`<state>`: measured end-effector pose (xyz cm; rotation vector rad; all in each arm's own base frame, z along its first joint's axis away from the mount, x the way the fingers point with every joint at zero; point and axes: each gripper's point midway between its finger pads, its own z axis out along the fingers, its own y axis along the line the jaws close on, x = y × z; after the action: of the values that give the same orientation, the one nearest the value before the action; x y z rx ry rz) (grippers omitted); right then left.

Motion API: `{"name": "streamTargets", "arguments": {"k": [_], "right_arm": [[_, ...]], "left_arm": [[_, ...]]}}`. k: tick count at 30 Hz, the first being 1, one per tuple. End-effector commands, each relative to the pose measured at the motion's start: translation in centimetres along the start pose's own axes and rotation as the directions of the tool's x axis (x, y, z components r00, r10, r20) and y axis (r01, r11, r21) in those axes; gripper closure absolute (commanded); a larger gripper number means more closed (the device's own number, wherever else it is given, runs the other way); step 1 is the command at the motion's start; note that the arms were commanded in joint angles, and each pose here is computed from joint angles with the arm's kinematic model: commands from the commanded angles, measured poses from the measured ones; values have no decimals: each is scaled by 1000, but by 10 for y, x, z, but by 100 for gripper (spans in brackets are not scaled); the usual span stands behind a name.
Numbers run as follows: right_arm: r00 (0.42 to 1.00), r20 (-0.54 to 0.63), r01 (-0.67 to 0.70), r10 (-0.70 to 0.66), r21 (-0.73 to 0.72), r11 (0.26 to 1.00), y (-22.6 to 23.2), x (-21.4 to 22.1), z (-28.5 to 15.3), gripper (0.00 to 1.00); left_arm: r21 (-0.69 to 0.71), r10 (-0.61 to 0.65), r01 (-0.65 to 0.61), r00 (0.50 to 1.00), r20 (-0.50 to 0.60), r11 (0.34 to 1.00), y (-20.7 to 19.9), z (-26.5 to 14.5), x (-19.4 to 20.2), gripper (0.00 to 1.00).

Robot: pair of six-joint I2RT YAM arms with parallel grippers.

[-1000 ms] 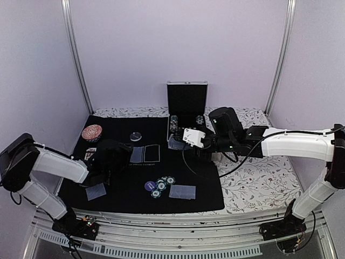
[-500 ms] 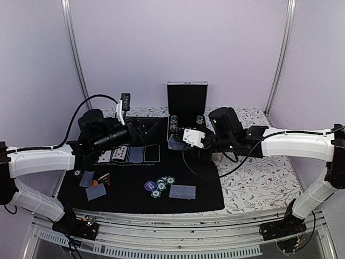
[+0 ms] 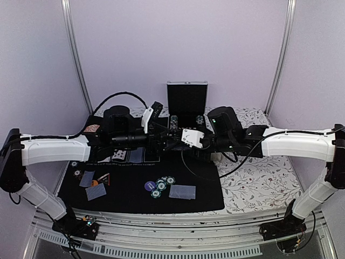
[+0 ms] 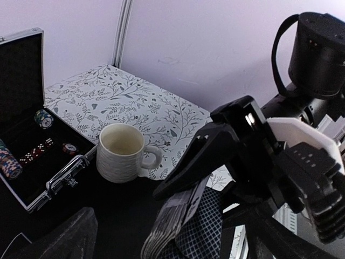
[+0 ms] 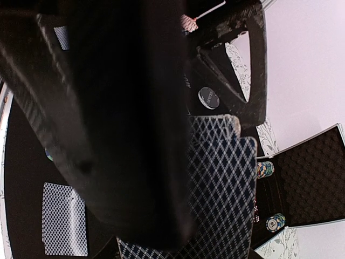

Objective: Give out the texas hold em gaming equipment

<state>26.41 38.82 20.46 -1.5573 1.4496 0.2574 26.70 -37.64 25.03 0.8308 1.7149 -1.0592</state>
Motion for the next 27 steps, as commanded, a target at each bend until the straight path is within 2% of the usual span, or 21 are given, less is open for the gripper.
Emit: {"name": "streamTargets", "arguments": {"k": [1, 6, 10, 17, 21, 27], "right_arm": [[999, 40, 8, -9, 24, 1000, -9, -18, -3, 58], [999, 37, 19, -19, 18, 1000, -8, -19, -1, 58], [999, 41, 21, -22, 18, 1000, -8, -21, 0, 58], [999, 28, 20, -20, 23, 1000, -7, -16, -2, 58], [1000, 24, 16, -16, 25, 1000, -6, -14, -2, 58], [999, 28, 16, -16, 28, 999, -8, -16, -2, 58]], "left_arm": [[-44, 61, -62, 998, -35, 997, 5, 2, 7, 2], [-145, 39, -49, 997, -70, 988, 25, 10, 9, 8], [-150, 25, -42, 993, -117, 988, 30, 19, 14, 16], [-252, 32, -62, 992, -122, 966, 44, 6, 9, 45], [-272, 46, -75, 993, -113, 959, 44, -3, 6, 46], [-285, 54, -86, 991, -118, 955, 45, -9, 7, 40]]}}
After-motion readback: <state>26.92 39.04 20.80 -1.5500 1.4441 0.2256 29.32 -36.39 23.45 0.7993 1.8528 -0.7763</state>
